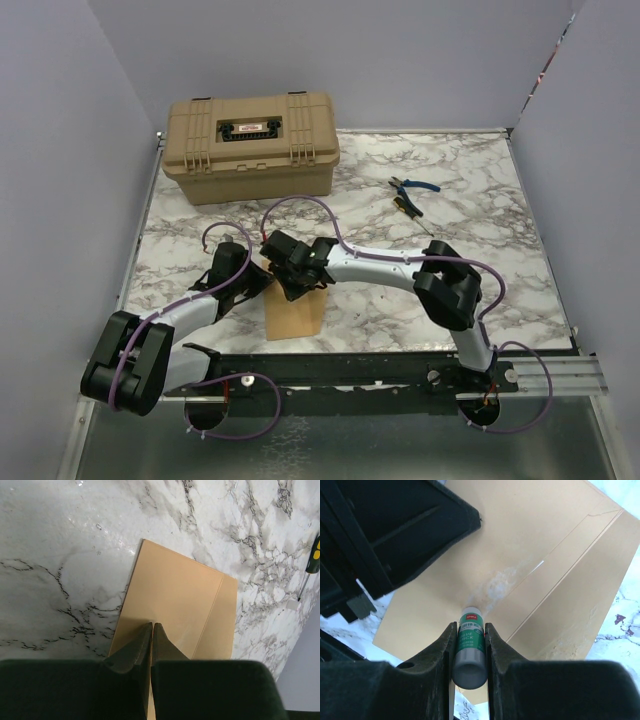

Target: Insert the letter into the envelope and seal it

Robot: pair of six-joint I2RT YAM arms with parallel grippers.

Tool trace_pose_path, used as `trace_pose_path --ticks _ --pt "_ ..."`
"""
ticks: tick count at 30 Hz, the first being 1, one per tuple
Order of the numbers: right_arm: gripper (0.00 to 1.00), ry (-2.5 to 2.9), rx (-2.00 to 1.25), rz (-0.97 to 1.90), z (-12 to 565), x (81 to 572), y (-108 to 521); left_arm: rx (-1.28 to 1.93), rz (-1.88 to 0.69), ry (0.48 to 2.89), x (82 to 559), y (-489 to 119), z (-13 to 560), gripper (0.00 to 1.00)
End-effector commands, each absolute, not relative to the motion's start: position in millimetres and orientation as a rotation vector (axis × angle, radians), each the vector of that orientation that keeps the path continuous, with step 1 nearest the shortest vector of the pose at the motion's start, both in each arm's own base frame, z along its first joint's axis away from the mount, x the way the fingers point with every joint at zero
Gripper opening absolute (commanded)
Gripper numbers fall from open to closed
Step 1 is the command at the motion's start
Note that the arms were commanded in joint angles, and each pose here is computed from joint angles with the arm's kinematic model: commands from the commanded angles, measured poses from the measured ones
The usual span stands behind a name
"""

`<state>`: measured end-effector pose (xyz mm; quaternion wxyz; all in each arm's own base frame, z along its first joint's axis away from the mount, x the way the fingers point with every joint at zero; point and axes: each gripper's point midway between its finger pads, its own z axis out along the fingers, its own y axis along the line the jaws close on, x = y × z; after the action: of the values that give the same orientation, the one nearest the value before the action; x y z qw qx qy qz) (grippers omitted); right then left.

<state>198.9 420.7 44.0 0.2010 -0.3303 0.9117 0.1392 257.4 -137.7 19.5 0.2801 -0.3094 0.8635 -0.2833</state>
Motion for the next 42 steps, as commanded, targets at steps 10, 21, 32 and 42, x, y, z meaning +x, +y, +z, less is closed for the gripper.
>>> trace_pose_path --ticks 10,21,32,42 --pt "0.0 2.606 -0.813 0.112 24.3 227.9 387.5 -0.893 -0.525 2.464 223.0 -109.3 -22.7 0.04" --pt "0.0 2.635 -0.99 0.298 27.8 171.1 395.4 -0.898 -0.516 2.466 219.7 -107.4 -25.2 0.04" --pt "0.01 2.595 -0.895 0.203 19.7 205.1 403.3 -0.901 -0.517 2.469 218.3 -107.0 -26.3 0.04" --pt "0.0 2.569 -0.839 0.132 17.0 245.9 407.6 -0.894 -0.511 2.477 219.5 -107.0 -27.1 0.04"
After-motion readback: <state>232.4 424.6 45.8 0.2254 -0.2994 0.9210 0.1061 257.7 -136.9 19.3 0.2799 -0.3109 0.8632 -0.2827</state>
